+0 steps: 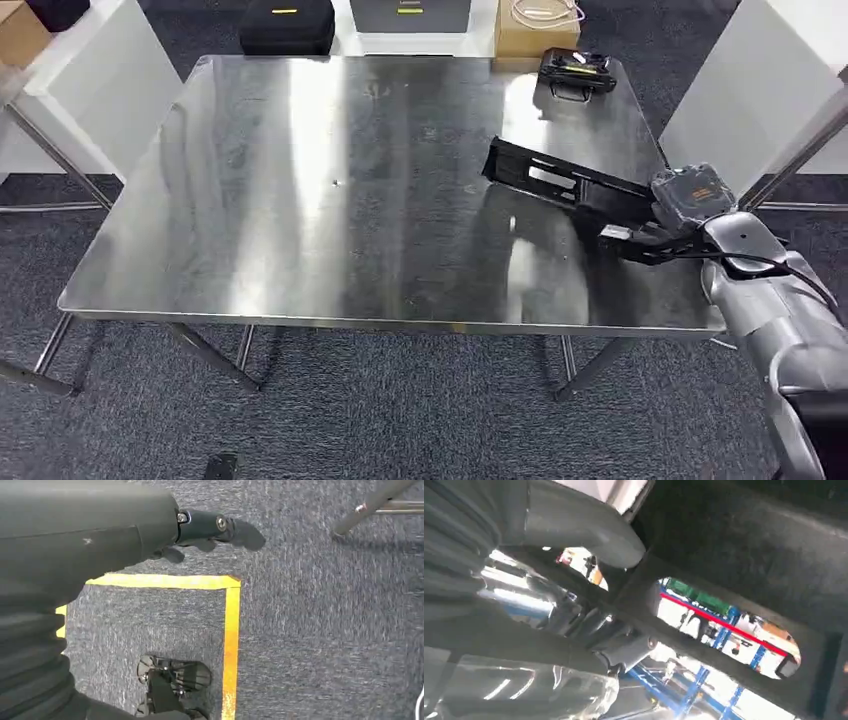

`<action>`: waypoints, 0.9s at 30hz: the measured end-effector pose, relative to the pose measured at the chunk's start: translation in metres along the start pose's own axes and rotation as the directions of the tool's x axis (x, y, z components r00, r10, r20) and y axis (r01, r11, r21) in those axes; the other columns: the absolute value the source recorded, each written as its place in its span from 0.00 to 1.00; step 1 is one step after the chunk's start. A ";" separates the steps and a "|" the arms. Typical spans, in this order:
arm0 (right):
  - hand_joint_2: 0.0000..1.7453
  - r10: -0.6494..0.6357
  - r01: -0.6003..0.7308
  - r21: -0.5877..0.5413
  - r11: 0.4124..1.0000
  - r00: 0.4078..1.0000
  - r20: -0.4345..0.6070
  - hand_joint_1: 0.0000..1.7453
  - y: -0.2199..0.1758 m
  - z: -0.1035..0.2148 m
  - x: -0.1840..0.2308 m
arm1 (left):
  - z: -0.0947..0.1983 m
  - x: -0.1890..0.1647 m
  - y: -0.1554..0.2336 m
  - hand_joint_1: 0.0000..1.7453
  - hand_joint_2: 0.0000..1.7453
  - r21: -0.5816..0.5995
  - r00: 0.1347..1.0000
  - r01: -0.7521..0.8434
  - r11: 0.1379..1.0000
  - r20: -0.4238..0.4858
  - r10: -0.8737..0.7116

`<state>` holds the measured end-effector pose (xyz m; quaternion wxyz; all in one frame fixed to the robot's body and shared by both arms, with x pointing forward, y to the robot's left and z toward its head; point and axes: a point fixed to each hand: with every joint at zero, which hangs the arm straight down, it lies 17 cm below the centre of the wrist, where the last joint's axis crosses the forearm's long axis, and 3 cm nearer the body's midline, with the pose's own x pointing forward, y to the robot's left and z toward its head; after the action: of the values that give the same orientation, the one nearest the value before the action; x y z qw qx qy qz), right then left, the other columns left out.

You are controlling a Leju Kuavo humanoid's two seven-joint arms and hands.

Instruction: Take the parts from the cabinet and place them on the table.

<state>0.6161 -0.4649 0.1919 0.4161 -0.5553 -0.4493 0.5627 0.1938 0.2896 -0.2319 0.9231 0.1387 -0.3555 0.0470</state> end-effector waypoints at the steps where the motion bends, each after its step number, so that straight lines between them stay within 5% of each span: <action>1: 1.00 0.000 0.000 -0.002 1.000 1.000 0.002 1.00 -0.002 -0.001 0.001 | -0.001 0.001 0.004 0.00 1.00 0.011 1.000 0.006 1.000 0.006 -0.006; 11: 1.00 0.001 -0.001 -0.011 1.000 0.999 0.039 1.00 -0.004 -0.003 0.013 | -0.001 0.006 0.007 0.00 1.00 0.039 0.999 0.024 0.999 0.041 -0.025; 27: 1.00 0.007 0.011 -0.090 0.996 0.980 0.201 1.00 -0.030 -0.019 0.093 | -0.002 0.018 -0.005 0.00 1.00 0.023 0.997 0.036 0.999 0.065 -0.037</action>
<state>0.6304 -0.3667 0.1983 0.3438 -0.5135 -0.5145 0.5945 0.2090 0.2854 -0.2222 0.9101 0.1568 -0.3825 0.0296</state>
